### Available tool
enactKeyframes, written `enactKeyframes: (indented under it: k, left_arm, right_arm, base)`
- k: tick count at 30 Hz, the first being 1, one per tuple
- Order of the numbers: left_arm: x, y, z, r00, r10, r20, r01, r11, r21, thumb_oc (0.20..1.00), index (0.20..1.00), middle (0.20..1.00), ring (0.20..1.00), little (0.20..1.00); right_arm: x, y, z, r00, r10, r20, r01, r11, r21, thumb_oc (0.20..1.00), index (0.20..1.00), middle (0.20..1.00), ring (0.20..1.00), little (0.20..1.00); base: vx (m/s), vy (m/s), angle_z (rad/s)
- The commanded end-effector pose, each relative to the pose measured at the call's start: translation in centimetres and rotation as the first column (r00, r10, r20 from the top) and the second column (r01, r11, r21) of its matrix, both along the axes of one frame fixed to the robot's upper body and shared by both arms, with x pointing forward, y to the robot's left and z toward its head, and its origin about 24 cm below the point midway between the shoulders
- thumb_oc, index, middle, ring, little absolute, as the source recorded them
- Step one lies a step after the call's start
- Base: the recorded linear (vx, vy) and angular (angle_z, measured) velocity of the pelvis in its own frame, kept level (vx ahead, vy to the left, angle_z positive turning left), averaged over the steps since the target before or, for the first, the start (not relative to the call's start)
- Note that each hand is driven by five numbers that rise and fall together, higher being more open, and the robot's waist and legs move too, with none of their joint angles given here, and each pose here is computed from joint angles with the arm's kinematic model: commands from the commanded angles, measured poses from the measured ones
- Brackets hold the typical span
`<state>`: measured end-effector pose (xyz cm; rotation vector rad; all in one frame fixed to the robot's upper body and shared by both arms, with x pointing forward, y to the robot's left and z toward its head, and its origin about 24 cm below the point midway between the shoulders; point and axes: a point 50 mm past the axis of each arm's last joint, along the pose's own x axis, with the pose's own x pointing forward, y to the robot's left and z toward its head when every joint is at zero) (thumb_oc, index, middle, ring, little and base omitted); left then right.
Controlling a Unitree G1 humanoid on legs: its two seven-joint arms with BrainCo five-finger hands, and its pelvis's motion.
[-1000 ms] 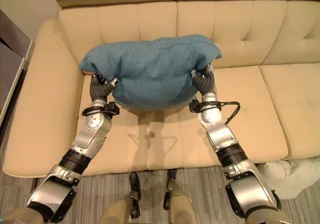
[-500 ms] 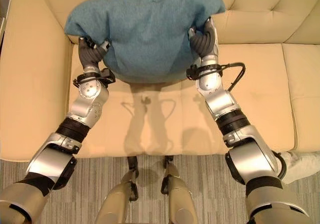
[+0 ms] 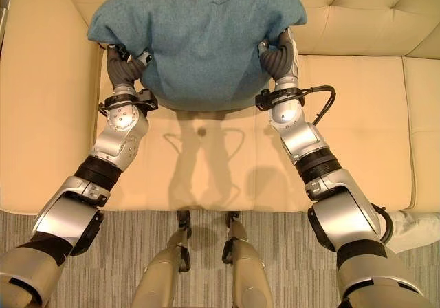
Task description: Pick up all the scattered cushions and arrange them neatly on the sofa.
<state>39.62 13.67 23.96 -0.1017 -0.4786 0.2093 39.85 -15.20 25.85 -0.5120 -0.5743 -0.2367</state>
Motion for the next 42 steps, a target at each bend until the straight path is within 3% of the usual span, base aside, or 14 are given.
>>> enactKeyframes:
  k: [1,2,3,4,5,6,11,17,26,30,34,35,41,42]
  left_arm:
    - [-1.6,-6.1,9.0,0.943,-0.177,0.282,0.129,0.975,0.18,0.2,0.2,0.2,0.2,0.2]
    - [-1.6,-6.1,9.1,0.943,-0.177,0.283,0.129,0.975,0.18,0.398,0.398,0.398,0.398,0.398]
    - [-1.5,-6.1,10.2,0.947,-0.147,0.287,0.088,0.974,0.209,1.0,1.0,1.0,1.0,1.0]
    - [-1.5,-6.1,10.3,0.946,-0.147,0.288,0.087,0.974,0.209,1.0,1.0,1.0,1.0,1.0]
    - [-1.4,-5.7,11.3,0.947,-0.116,0.3,0.044,0.971,0.234,1.0,1.0,1.0,1.0,1.0]
    - [-1.3,-5.4,11.8,0.947,-0.098,0.307,0.024,0.972,0.234,1.0,1.0,1.0,1.0,1.0]
    - [-1.0,-4.2,13.0,0.95,-0.043,0.308,-0.036,0.968,0.249,1.0,1.0,1.0,1.0,1.0]
    - [-0.4,-0.2,13.4,0.955,0.065,0.29,-0.15,0.948,0.281,1.0,1.0,1.0,1.0,1.0]
    - [-0.5,6.2,13.6,0.943,0.214,0.254,-0.278,0.927,0.25,1.0,1.0,1.0,1.0,1.0]
    - [-0.9,8.9,12.9,0.935,0.254,0.246,-0.309,0.925,0.221,1.0,1.0,1.0,1.0,1.0]
    - [-1.7,10.6,9.4,0.946,0.224,0.233,-0.285,0.918,0.275,1.0,1.0,1.0,1.0,1.0]
    - [-2.5,11.4,6.4,0.961,0.188,0.205,-0.246,0.918,0.311,1.0,1.0,1.0,1.0,1.0]
    - [-5.5,13.5,-1.6,0.986,0.15,0.072,-0.165,0.938,0.305,1.0,1.0,1.0,1.0,1.0]
    - [-7.1,14.1,-6.3,0.99,0.134,-0.047,-0.117,0.956,0.27,1.0,1.0,1.0,1.0,1.0]
  right_arm:
    - [-1.2,6.3,7.4,0.963,0.19,0.193,-0.176,0.98,-0.088,0.2,0.2,0.2,0.2,0.2]
    - [-1.2,6.3,7.5,0.962,0.191,0.195,-0.176,0.98,-0.089,0.2,0.2,0.2,0.2,0.2]
    - [-0.7,6.1,8.1,0.972,0.147,0.183,-0.131,0.987,-0.094,0.2,0.2,0.2,0.2,0.2]
    - [-0.7,6.1,8.2,0.972,0.148,0.185,-0.132,0.987,-0.095,0.442,0.442,0.442,0.442,0.442]
    - [-0.3,5.7,8.6,0.979,0.101,0.174,-0.086,0.992,-0.093,0.893,0.893,0.893,0.893,0.893]
    - [-0.2,5.6,9.0,0.981,0.085,0.172,-0.065,0.991,-0.116,1.0,1.0,1.0,1.0,1.0]
    - [0.3,4.7,9.9,0.987,0.0,0.158,0.028,0.984,-0.178,1.0,1.0,1.0,1.0,1.0]
    - [0.6,1.4,10.9,0.98,-0.126,0.157,0.16,0.96,-0.231,1.0,1.0,1.0,1.0,1.0]
    - [-0.4,-6.2,12.6,0.922,-0.353,0.161,0.379,0.907,-0.182,1.0,1.0,1.0,1.0,1.0]
    - [-1.3,-10.0,12.2,0.902,-0.41,0.138,0.423,0.903,-0.08,1.0,1.0,1.0,1.0,1.0]
    - [-1.7,-11.3,10.0,0.922,-0.366,0.128,0.381,0.917,-0.116,1.0,1.0,1.0,1.0,1.0]
    - [-2.1,-11.8,7.7,0.938,-0.327,0.111,0.344,0.915,-0.211,1.0,1.0,1.0,1.0,1.0]
    - [-4.5,-14.4,-0.9,0.958,-0.284,-0.049,0.256,0.917,-0.306,1.0,1.0,1.0,1.0,1.0]
    - [-5.7,-14.7,-6.0,0.954,-0.243,-0.174,0.191,0.944,-0.27,1.0,1.0,1.0,1.0,1.0]
  base:
    - [-0.03,-0.009,0.07]
    - [-0.01,-0.018,0.06]
    - [-0.01,-0.012,0.08]
    - [-0.02,-0.038,0.05]
    - [-0.02,-0.033,0.02]
    - [-0.02,-0.039,-0.01]
    - [0.0,-0.001,0.01]
    - [0.02,0.003,0.02]
    - [0.0,0.005,0.02]
    - [0.0,0.0,0.04]
    - [0.0,0.004,0.01]
    - [0.04,0.021,-0.01]
    - [0.05,0.009,0.02]
    - [0.1,-0.024,-0.02]
